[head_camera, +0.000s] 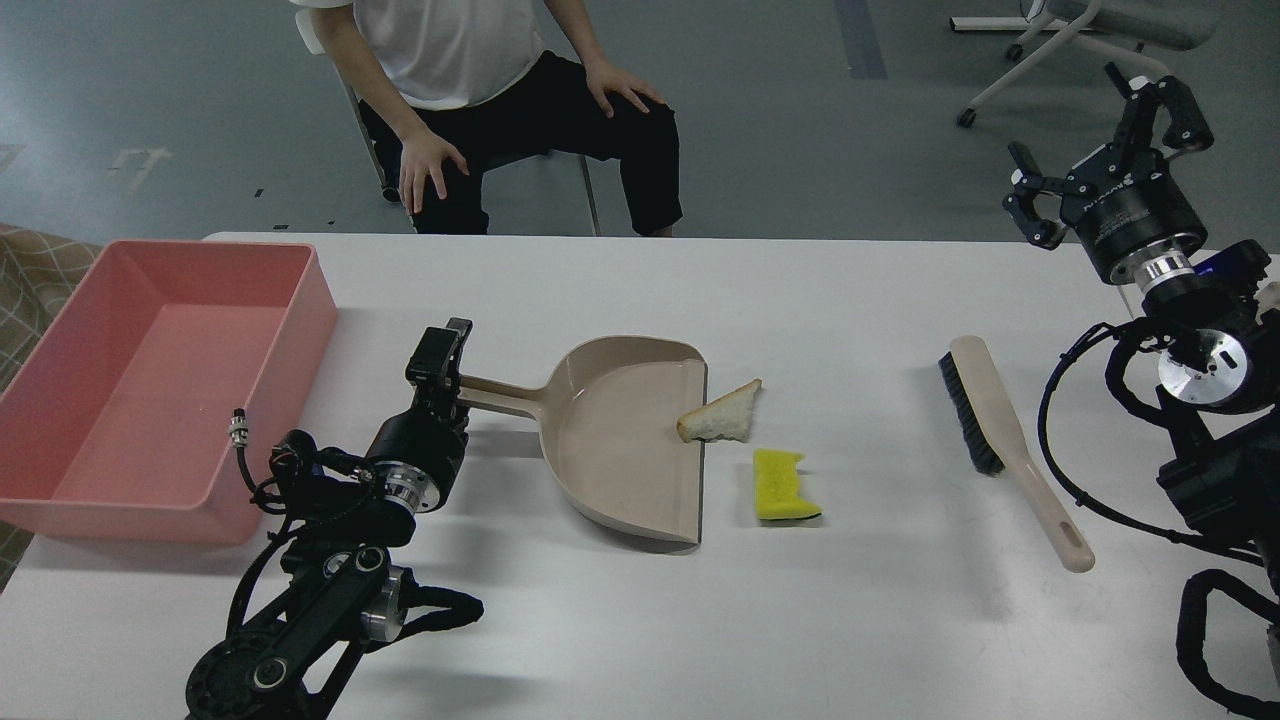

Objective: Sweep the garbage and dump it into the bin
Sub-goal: 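Close the left gripper on the dustpan handle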

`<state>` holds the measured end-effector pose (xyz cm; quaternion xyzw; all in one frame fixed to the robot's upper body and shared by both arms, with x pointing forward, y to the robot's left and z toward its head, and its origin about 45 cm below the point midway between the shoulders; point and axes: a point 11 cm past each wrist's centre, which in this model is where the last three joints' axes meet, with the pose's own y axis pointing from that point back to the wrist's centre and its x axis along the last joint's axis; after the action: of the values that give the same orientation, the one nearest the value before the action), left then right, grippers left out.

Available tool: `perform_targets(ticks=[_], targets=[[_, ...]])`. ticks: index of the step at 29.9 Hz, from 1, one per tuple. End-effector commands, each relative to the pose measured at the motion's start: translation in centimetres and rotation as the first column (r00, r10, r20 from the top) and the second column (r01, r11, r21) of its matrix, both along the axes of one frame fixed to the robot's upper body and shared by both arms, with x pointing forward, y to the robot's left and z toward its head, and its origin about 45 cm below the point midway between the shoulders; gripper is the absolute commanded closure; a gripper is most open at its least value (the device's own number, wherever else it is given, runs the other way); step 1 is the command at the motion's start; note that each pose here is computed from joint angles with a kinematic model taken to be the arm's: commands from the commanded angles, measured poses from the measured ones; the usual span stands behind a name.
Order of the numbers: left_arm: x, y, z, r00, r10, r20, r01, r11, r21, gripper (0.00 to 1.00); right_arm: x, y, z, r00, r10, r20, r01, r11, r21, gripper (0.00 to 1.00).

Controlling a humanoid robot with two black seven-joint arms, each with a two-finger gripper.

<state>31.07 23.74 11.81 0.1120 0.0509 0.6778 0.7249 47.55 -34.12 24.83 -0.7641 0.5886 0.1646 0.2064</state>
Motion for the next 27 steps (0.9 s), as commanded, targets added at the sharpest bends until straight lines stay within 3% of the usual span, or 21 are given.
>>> perform_targets(ticks=[1, 7, 12, 27], targets=[[0.04, -0.03, 0.04, 1.000, -0.004, 0.002, 0.004, 1.000, 0.004, 0.18, -0.01, -0.03, -0.04, 1.000, -0.001, -0.001, 0.001, 1.000, 0.000, 0.00], [-0.04, -0.10, -0.10, 1.000, -0.006, -0.003, 0.006, 1.000, 0.003, 0.24, -0.01, -0.03, -0.04, 1.000, -0.001, -0.001, 0.001, 1.000, 0.000, 0.00], [-0.06, -0.17, -0.22, 1.000, -0.011, -0.016, 0.011, 1.000, 0.003, 0.34, -0.04, -0.05, -0.12, 1.000, -0.001, -0.003, 0.001, 1.000, 0.000, 0.00], [-0.26, -0.31, -0.47, 1.000, -0.012, -0.024, 0.012, 1.000, 0.001, 0.43, -0.08, -0.07, -0.19, 1.000, -0.002, -0.004, 0.002, 1.000, 0.000, 0.00]])
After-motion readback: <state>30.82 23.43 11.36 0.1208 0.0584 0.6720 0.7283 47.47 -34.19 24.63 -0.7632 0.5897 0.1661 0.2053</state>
